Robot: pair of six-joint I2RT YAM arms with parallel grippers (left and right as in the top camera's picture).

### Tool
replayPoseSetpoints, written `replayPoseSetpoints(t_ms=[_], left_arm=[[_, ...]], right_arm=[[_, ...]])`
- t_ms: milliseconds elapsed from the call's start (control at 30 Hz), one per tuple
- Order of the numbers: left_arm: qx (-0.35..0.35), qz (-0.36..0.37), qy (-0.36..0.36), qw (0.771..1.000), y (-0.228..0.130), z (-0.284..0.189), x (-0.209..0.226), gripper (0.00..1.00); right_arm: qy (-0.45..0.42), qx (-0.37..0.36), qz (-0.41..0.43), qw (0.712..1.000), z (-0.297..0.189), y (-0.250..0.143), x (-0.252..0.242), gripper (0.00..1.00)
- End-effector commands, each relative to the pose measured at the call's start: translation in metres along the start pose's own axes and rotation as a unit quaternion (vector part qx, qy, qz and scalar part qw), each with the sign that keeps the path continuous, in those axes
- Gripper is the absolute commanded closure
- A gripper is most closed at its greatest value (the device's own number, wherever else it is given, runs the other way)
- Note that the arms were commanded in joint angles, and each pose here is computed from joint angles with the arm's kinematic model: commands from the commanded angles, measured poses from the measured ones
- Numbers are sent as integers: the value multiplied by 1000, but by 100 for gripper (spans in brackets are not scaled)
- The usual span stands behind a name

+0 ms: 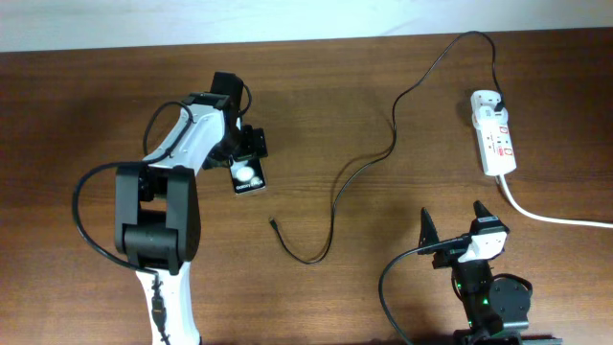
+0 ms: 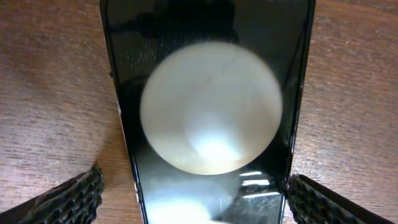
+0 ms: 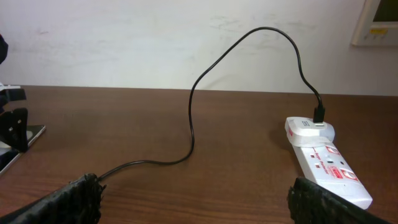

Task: Plug charger to phone and switch on socket
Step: 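Lower the left gripper onto the phone's top edge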

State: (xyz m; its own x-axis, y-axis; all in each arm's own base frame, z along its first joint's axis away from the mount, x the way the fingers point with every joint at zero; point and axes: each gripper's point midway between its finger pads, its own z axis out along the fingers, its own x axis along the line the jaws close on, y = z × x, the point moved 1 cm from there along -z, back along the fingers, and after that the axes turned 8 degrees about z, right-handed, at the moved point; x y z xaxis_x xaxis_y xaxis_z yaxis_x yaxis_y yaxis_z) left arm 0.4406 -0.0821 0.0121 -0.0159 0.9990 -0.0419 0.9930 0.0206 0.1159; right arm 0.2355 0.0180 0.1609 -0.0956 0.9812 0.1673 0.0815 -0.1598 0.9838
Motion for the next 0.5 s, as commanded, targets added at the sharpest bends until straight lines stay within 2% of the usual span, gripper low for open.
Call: replayPoseSetpoints(t_ms=[0, 67, 167, 267, 333, 467], left_arm=[[44, -10, -14, 999, -24, 19, -3, 1], [46, -4, -14, 999, -25, 20, -8, 1], [49, 12, -14, 999, -30, 20, -21, 12], [51, 4, -7, 999, -33, 20, -27, 8], [51, -5, 3, 999, -34, 20, -26, 1], [57, -1, 6, 998, -37, 20, -25, 1]], right_arm=[[11, 3, 0, 1000, 0, -2, 4, 1], [11, 3, 0, 1000, 0, -2, 4, 1], [11, 3, 0, 1000, 0, -2, 4, 1], [11, 3, 0, 1000, 0, -2, 4, 1], [11, 3, 0, 1000, 0, -2, 4, 1], [11, 3, 0, 1000, 0, -2, 4, 1]])
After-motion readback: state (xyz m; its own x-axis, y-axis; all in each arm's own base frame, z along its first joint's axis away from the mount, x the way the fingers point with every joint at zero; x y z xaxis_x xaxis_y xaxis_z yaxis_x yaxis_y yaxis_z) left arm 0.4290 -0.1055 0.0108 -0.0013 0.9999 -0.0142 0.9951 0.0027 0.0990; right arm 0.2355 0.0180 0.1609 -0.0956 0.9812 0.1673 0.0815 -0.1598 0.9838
